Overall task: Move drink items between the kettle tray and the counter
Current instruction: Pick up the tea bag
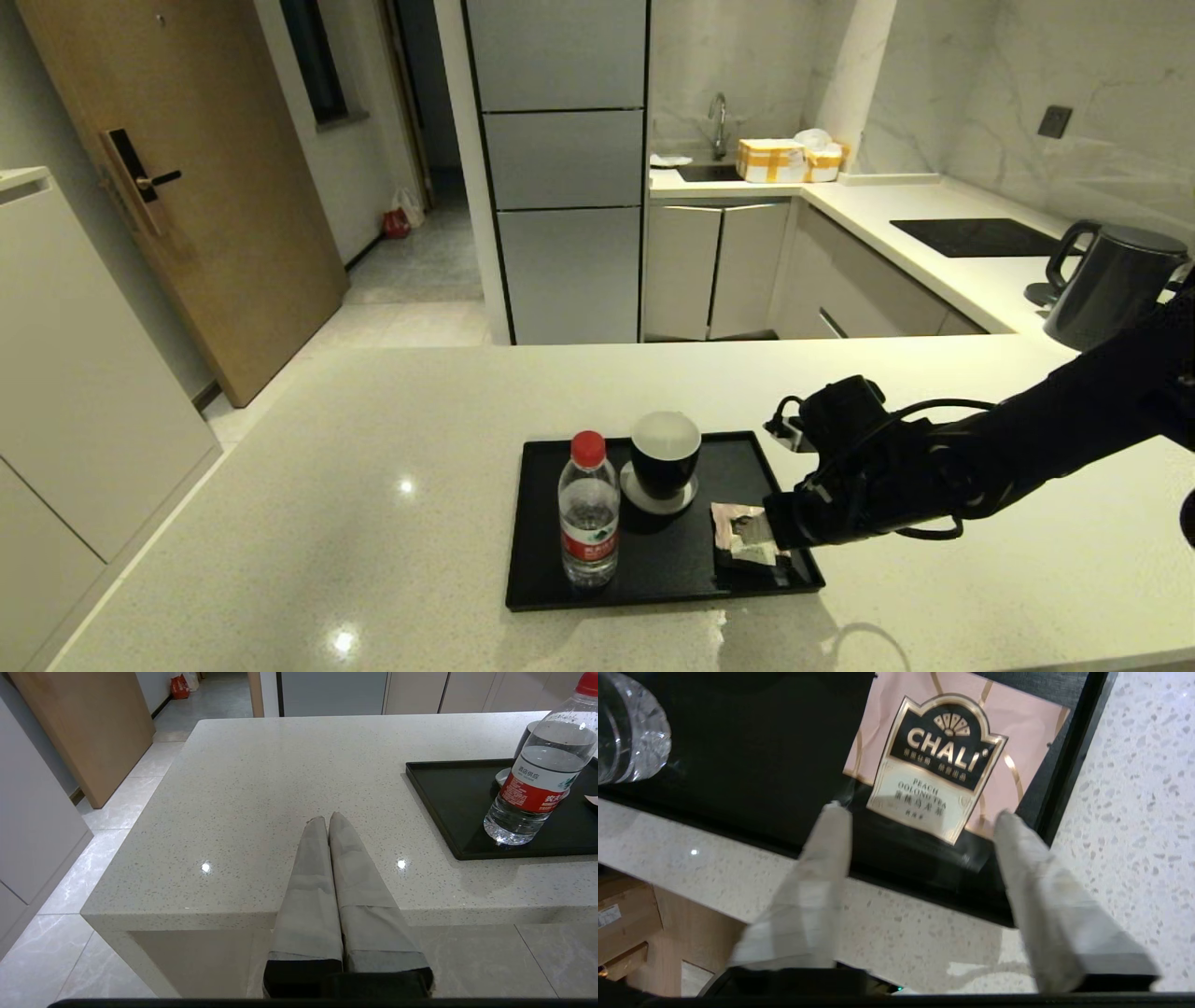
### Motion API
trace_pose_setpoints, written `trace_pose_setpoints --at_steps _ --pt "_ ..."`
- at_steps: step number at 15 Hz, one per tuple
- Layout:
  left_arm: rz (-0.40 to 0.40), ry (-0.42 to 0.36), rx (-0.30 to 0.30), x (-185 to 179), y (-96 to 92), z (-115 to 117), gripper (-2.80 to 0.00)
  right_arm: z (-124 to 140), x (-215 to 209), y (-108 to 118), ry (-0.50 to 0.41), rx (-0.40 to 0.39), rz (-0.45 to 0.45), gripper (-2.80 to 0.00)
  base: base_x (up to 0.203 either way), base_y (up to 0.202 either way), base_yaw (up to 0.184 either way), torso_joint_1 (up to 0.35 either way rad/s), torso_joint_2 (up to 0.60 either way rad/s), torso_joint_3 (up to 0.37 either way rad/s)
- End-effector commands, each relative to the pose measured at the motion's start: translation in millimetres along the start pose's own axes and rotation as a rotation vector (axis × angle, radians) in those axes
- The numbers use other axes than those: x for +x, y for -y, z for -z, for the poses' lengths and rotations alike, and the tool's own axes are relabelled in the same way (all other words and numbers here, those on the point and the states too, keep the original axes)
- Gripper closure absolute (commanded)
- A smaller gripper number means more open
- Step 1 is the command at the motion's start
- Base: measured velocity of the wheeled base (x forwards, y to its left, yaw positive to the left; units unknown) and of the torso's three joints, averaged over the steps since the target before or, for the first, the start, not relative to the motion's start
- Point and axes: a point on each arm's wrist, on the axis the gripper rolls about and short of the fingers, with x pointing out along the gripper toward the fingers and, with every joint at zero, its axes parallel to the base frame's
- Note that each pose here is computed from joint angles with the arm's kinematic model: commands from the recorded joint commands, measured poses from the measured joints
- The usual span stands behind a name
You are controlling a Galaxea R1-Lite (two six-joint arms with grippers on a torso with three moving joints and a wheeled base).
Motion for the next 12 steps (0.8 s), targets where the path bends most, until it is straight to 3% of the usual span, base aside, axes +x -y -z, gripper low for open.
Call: trace_pose_setpoints --at_steps 1,4,7,12 --pt "-0.001 0.001 0.000 0.0 0.0 0.4 0.00 -0.5 7.0 1.6 -0.007 0.001 0.024 -2.80 0.000 0.000 0.000 0.000 0.00 0.000" --pt "-0.001 0.001 0.000 -0.1 0.0 0.3 0.00 0.4 14.0 2.7 -0.020 -0.012 0.036 -2.80 0.000 0.000 0.000 0.000 0.00 0.000" --pt "-0.001 0.001 0.000 0.0 0.0 0.4 0.00 -3.9 23.4 5.0 0.014 -0.026 0.127 -2.80 0.000 0.000 0.000 0.000 0.00 0.000" --pt "-0.001 0.001 0.000 -0.1 0.0 0.3 0.00 -11.8 15.6 -1.3 0.022 -0.077 0.174 -2.80 0.000 0.000 0.000 0.000 0.00 0.000"
